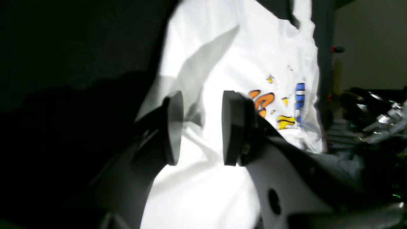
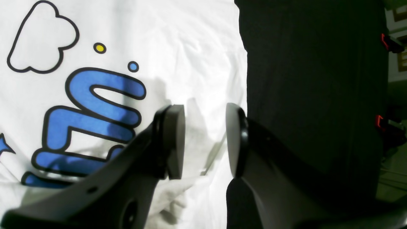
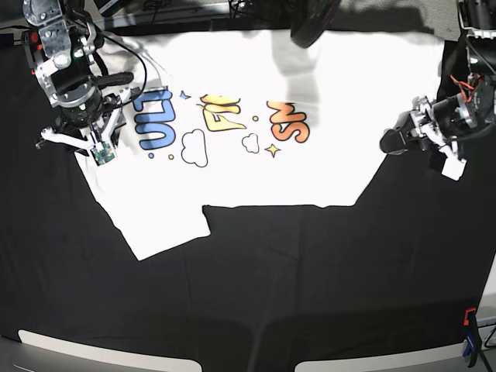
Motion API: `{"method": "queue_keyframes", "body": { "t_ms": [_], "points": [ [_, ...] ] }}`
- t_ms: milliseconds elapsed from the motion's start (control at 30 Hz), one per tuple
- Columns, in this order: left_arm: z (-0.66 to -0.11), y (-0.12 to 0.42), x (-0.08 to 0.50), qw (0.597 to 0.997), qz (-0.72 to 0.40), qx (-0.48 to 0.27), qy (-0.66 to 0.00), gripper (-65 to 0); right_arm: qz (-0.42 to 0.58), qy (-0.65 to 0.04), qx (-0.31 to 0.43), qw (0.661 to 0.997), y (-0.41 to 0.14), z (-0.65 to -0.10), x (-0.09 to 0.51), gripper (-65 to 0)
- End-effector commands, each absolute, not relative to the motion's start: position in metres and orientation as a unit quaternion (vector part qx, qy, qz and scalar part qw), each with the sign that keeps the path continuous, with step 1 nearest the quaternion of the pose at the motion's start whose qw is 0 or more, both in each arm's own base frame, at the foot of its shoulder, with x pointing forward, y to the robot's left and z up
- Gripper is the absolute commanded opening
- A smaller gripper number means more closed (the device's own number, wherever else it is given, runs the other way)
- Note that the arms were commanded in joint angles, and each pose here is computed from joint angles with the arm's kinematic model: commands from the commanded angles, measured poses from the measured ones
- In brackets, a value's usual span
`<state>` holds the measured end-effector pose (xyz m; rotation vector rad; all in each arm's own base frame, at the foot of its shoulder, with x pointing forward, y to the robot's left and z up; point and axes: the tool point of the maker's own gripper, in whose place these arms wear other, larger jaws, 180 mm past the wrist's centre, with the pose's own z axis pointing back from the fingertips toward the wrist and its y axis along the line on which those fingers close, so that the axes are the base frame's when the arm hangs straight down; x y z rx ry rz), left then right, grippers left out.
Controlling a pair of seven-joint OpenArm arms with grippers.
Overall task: Layout the t-shirt on the table in an organized manner, then fold the t-shirt properly
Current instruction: 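Move both grippers down to the shirt's side edges near the hem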
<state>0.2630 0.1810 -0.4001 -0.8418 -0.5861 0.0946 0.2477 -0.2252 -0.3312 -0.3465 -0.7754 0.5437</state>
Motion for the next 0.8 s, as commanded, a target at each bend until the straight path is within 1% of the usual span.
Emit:
{"method": "queue_keyframes", "body": {
  "t_ms": [0,100,300,533,767],
  "points": [
    [-0.386,0.188,0.273,0.863,0.038,-0.4,-0.305,-46.5,0.261,-0.391,-0.174,0.865,-0.227,-0.32,0.255,-44.0],
    [-0.387,0.186,0.271,0.864,0.037,-0.405,-0.297,-46.5,0.261,-0.391,-0.174,0.865,-0.227,-0.32,0.255,-44.0],
    [-0.376,0.18,0.272,0.846,0.047,-0.436,-0.302,-46.5,0.261,-0.391,-0.174,0.865,-0.227,-0.32,0.255,-44.0],
    [-0.379,0.18,0.269,0.847,0.048,-0.436,-0.299,-46.5,0.272,-0.392,-0.208,0.854,-0.235,-0.314,0.258,-44.0],
    [-0.384,0.178,0.262,0.846,0.058,-0.439,-0.297,-46.5,0.273,-0.396,-0.207,0.852,-0.234,-0.314,0.259,-44.0]
  ]
}}
